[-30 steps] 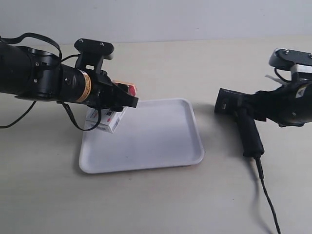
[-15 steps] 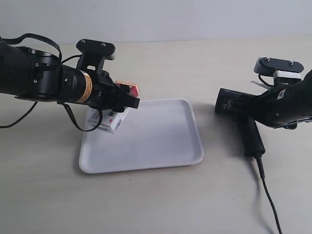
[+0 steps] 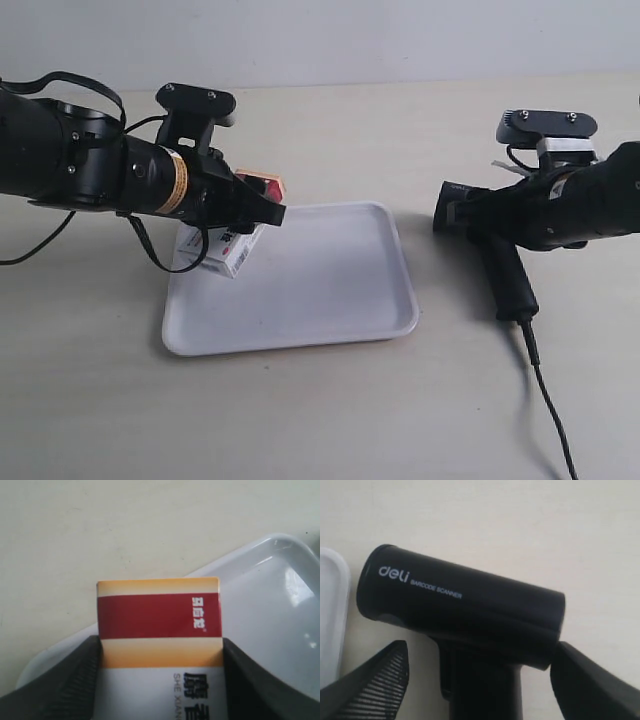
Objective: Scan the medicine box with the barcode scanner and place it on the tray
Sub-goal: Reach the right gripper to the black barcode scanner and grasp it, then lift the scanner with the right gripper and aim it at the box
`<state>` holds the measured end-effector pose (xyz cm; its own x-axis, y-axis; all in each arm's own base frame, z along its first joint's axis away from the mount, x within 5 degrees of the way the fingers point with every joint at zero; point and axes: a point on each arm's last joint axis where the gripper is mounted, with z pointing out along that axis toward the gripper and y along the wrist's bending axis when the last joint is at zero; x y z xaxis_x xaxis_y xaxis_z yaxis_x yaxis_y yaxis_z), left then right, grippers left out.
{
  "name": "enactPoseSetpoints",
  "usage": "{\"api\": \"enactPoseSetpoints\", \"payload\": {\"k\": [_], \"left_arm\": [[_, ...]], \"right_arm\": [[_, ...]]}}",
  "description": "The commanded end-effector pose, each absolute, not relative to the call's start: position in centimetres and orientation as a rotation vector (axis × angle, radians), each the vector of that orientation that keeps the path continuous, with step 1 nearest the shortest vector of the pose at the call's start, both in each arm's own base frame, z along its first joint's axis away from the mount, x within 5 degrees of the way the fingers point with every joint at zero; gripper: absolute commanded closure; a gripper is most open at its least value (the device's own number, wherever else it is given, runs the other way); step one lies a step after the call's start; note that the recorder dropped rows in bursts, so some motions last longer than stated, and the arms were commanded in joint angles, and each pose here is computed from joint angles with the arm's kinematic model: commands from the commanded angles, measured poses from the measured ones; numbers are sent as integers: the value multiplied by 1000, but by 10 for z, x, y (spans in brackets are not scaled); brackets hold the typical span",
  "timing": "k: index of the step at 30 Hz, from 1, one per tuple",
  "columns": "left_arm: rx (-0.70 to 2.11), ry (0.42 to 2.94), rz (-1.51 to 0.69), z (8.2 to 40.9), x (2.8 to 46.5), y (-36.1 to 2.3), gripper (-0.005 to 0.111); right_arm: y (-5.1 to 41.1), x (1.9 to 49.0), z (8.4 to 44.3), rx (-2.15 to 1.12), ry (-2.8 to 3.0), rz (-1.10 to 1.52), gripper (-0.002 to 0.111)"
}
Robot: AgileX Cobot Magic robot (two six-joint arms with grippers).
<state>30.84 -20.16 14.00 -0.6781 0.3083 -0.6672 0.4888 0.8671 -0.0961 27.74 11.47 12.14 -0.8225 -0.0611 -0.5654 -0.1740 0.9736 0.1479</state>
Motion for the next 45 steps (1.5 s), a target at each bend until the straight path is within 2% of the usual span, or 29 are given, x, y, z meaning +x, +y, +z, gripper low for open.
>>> {"api": "enactPoseSetpoints", "payload": {"k": [1, 8, 16, 21, 24, 32, 34, 38, 45], "left_arm": [[570, 2354, -358, 144, 309, -201, 107], [593, 2347, -348, 144, 308, -201, 107], [593, 2347, -348, 144, 308, -201, 107], [593, 2347, -348, 144, 308, -201, 107], [593, 2347, -348, 144, 308, -201, 107], [585, 2350, -345, 144, 309, -200, 107], [556, 2349, -343, 146, 313, -198, 107], [453, 2353, -314, 151, 325, -186, 107], [436, 2351, -312, 152, 328, -183, 107]], "right_arm": [[116, 282, 118, -178, 2522, 255, 34], [116, 280, 98, -184, 2596, 229, 35], [117, 284, 101, -179, 2542, 242, 50], [117, 285, 101, -175, 2528, 246, 51], [117, 286, 102, -176, 2521, 247, 55], [117, 281, 107, -238, 2552, 226, 102], [116, 279, 114, -251, 2559, 225, 108], [121, 270, 126, -331, 2564, 223, 108], [142, 263, 131, -444, 2508, 254, 108]]}}
